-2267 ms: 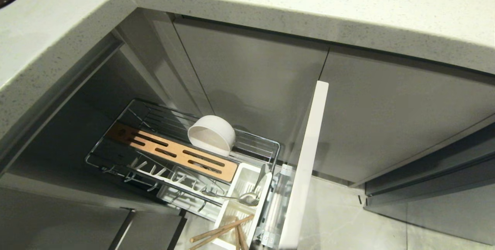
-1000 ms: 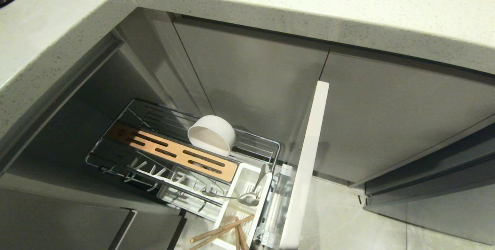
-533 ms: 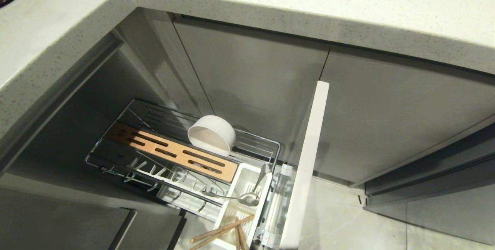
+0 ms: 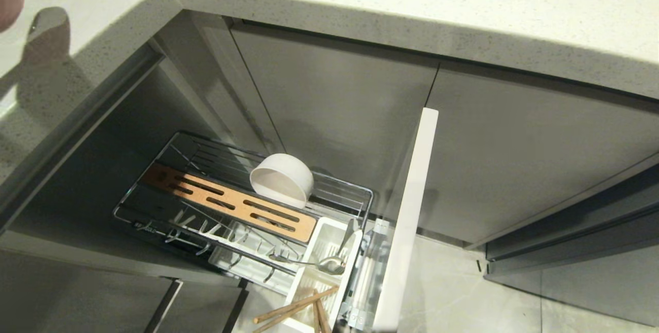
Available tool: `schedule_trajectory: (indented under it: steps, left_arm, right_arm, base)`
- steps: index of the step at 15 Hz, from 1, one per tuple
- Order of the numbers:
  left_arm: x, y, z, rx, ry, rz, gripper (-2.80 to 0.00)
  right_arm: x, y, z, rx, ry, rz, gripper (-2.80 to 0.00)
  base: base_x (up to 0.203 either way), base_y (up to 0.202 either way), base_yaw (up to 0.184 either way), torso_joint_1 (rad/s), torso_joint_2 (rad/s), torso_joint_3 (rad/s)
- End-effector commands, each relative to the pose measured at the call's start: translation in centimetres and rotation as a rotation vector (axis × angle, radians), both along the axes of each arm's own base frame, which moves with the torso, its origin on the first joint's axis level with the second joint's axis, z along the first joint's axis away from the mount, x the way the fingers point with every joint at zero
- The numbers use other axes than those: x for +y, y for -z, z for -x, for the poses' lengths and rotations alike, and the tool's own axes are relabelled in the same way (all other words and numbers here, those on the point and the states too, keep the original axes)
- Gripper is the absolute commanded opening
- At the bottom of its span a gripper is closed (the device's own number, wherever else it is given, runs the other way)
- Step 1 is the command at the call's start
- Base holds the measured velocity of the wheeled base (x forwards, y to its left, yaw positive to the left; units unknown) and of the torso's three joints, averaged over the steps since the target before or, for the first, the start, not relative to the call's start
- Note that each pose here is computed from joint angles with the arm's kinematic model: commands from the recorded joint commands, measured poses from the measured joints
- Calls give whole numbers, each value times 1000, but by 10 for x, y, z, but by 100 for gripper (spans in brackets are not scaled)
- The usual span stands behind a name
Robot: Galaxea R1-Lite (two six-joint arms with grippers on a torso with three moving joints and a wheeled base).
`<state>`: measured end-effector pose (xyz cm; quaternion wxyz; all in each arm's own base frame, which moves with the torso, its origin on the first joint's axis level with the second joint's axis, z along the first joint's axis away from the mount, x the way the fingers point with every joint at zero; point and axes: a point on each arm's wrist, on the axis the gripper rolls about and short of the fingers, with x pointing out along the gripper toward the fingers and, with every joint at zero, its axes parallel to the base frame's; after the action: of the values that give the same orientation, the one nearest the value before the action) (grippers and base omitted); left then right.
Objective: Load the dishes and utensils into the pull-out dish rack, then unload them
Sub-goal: Pick up the plate and place it in the cupboard
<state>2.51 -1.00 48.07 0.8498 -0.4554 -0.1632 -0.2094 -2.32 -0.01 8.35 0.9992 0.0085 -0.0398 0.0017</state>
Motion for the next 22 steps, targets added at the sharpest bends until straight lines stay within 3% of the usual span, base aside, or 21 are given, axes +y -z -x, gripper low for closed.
schedule_trajectory:
  steps: [1,6,11,15,18,20,22]
  left_arm:
    - [-8,7,-4,31,89,-11,-280]
    - [-25,23,-15,91,159,-72,-280]
    - [-34,26,-21,98,179,-62,-280]
    - [-35,28,-22,123,192,-29,-280]
    - [-34,28,-23,136,154,-13,-280]
    - [-35,29,-25,163,95,14,-280]
    - [-35,30,-25,187,109,65,-280]
  right_arm:
    - [0,7,-2,26,0,0,-280]
    - [0,7,-2,27,0,0,-280]
    - [0,7,-2,26,0,0,-280]
    - [0,7,-2,26,0,0,-280]
    - [0,7,-2,26,0,0,-280]
    - [0,7,-2,26,0,0,-280]
    - [0,7,-2,27,0,0,-280]
  base:
    - [0,0,0,0,0,0]
    - [0,0,0,0,0,0]
    - [0,0,0,0,0,0]
    - [0,0,0,0,0,0]
    - [0,0,0,0,0,0]
    - [0,0,0,0,0,0]
    - [0,0,0,0,0,0]
